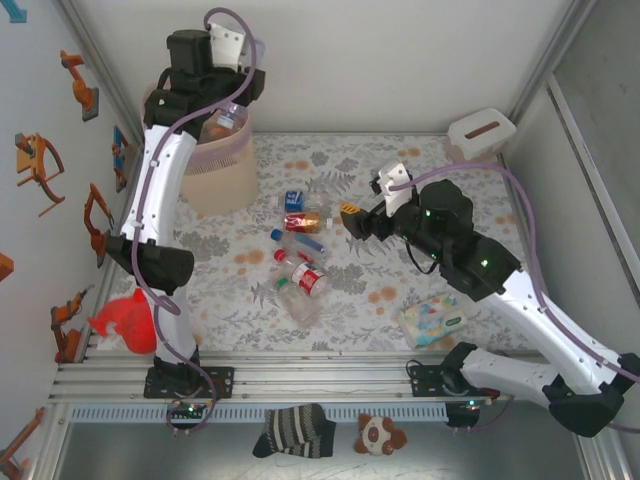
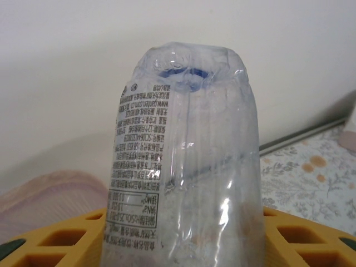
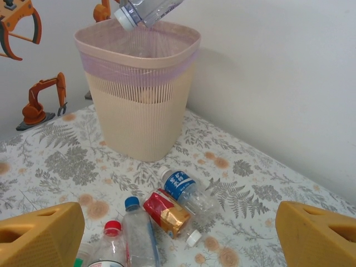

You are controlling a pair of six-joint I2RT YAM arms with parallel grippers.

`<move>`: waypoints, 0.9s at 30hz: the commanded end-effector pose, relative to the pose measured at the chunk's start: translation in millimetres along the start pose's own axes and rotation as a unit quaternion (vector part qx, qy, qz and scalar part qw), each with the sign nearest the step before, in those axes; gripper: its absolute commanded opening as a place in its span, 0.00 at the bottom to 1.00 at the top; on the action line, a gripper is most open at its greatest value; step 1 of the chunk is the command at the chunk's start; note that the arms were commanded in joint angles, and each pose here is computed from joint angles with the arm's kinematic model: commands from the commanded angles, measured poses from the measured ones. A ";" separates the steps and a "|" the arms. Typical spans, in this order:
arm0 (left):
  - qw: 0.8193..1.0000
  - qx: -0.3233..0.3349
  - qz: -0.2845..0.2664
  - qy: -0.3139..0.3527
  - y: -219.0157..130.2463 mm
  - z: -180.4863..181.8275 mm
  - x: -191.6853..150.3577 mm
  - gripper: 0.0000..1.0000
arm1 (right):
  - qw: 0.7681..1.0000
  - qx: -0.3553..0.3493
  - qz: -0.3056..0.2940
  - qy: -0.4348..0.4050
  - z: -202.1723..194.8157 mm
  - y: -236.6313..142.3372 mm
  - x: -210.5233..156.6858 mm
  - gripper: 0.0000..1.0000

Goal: Put the plastic bottles in the bin

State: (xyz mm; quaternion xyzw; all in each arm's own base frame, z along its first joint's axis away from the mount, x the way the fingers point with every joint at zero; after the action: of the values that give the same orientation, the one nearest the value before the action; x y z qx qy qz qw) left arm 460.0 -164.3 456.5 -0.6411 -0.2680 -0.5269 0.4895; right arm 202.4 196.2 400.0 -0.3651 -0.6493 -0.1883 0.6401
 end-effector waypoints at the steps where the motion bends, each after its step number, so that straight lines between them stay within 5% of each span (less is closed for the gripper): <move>1: 0.994 0.045 -0.006 -0.101 -2.8 23.2 -1.6 0.54 | 0.999 0.005 -0.043 0.001 -0.2 -7.7 22.2 0.88; 8: 0.956 0.100 -0.001 -0.277 15.1 77.9 -25.5 0.55 | 0.999 -0.001 -0.039 0.005 -1.6 -13.3 19.8 0.88; 18: 0.908 0.129 0.039 -0.396 47.2 102.8 -63.6 0.55 | 0.999 -0.006 -0.037 0.013 -2.3 -18.9 15.7 0.87; 27: 0.905 0.098 0.093 -0.404 79.0 100.3 -95.8 0.58 | 0.999 -0.006 -0.035 0.015 -2.3 -18.2 14.8 0.87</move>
State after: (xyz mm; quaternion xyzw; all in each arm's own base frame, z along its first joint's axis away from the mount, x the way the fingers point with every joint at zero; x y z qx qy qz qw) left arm 540.5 -82.2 340.3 -0.7544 -0.4403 -0.1506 0.4629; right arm 194.6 189.0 409.2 -0.3518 -0.6500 -0.2029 0.6423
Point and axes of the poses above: each hand's point on the last joint's axis, 136 mm out from that joint toward the fingers, its own y axis out along the fingers, its own z axis along the line the jaws close on, x = y × z, the point moved 7 cm from there along -y, back along the fingers, and after that the axes turned 1 degree about -y, right-handed, at the moved point
